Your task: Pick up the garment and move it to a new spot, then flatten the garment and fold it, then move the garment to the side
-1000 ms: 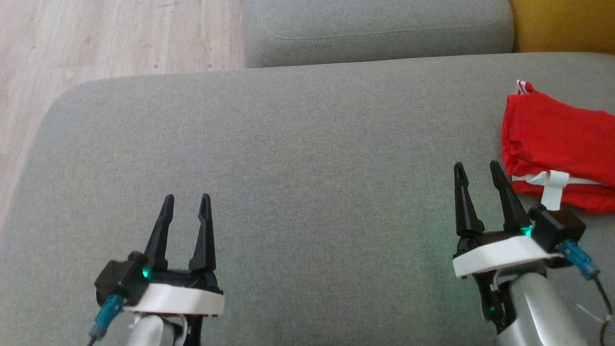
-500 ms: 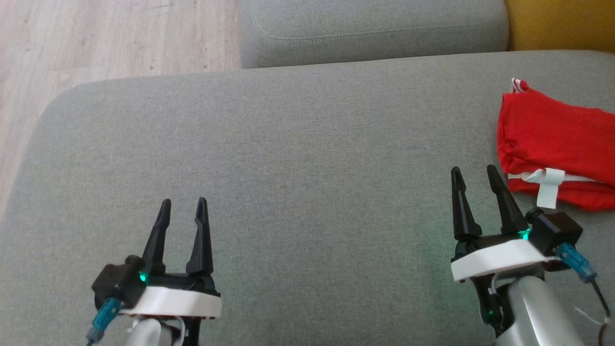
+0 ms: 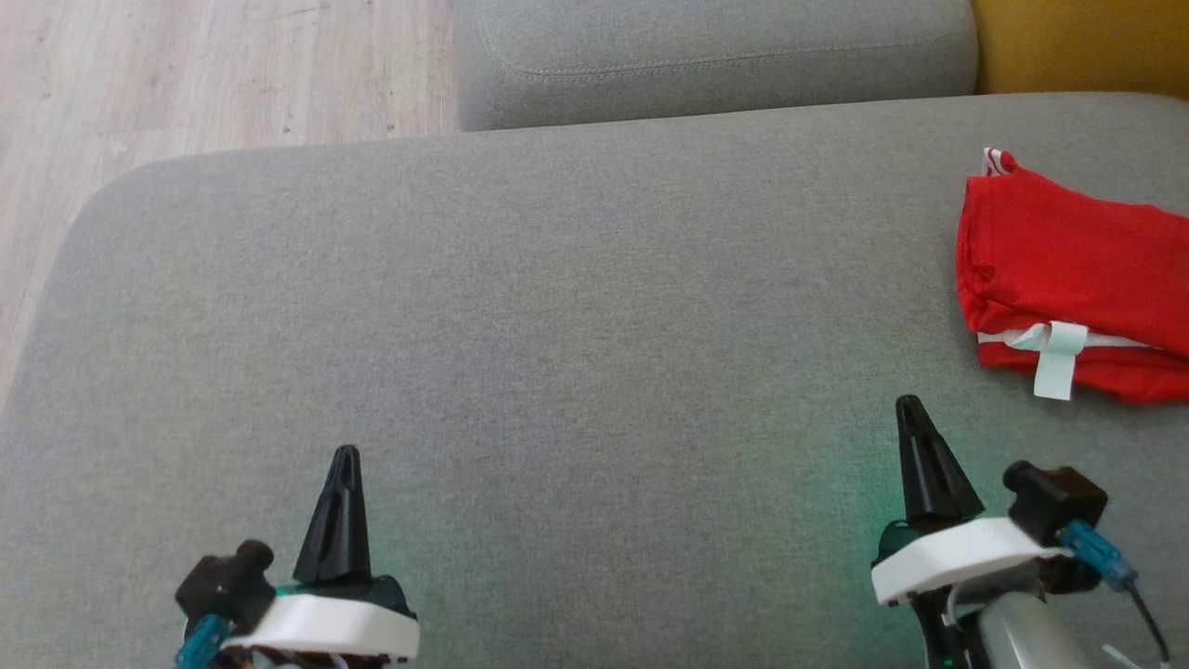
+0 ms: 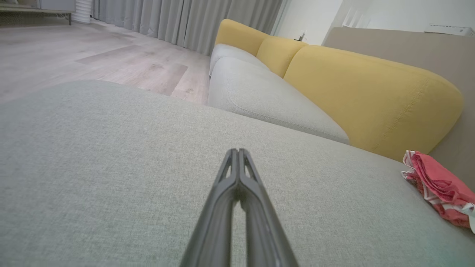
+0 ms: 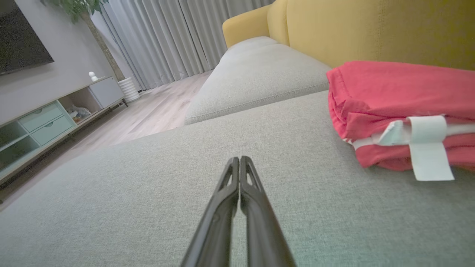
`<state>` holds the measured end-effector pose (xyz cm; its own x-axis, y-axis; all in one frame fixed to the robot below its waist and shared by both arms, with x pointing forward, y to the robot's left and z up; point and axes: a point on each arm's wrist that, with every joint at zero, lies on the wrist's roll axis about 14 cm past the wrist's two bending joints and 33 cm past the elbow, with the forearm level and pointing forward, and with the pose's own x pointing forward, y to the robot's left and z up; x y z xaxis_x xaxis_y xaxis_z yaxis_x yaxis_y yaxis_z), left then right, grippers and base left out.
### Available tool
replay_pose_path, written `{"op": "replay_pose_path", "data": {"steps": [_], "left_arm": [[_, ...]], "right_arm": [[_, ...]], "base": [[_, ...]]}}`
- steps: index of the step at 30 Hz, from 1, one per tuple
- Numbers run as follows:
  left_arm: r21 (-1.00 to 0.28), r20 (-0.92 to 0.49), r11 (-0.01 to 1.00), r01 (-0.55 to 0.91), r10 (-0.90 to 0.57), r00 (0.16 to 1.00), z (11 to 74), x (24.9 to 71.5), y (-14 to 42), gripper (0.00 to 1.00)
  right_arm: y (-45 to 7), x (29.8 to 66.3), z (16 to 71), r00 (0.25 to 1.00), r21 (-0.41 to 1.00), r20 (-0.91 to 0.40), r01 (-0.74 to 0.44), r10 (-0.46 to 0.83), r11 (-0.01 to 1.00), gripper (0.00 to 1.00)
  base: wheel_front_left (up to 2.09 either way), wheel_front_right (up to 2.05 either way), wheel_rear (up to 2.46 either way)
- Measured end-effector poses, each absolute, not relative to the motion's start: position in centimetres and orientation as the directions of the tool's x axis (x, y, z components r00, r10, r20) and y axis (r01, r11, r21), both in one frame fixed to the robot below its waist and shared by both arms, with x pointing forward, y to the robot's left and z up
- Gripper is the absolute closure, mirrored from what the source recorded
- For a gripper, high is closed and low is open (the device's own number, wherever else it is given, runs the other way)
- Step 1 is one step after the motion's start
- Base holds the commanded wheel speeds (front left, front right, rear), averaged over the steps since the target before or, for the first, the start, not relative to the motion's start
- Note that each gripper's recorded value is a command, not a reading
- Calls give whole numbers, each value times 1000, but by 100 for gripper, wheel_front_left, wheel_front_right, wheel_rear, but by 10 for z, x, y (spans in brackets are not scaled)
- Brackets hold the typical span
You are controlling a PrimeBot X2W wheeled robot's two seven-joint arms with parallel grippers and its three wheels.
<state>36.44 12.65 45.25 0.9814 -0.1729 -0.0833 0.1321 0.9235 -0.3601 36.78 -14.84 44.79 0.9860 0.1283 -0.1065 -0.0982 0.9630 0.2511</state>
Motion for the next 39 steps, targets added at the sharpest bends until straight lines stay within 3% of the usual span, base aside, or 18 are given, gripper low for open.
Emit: {"op": "replay_pose_path", "data": {"steps": [39], "left_arm": [[-680,-134,733,-31,-83,987,451,366,149,100]], "right_arm": [[-170,373,455,992,626,-123,55,29,778,100]], "base": [[0,0,0]]}}
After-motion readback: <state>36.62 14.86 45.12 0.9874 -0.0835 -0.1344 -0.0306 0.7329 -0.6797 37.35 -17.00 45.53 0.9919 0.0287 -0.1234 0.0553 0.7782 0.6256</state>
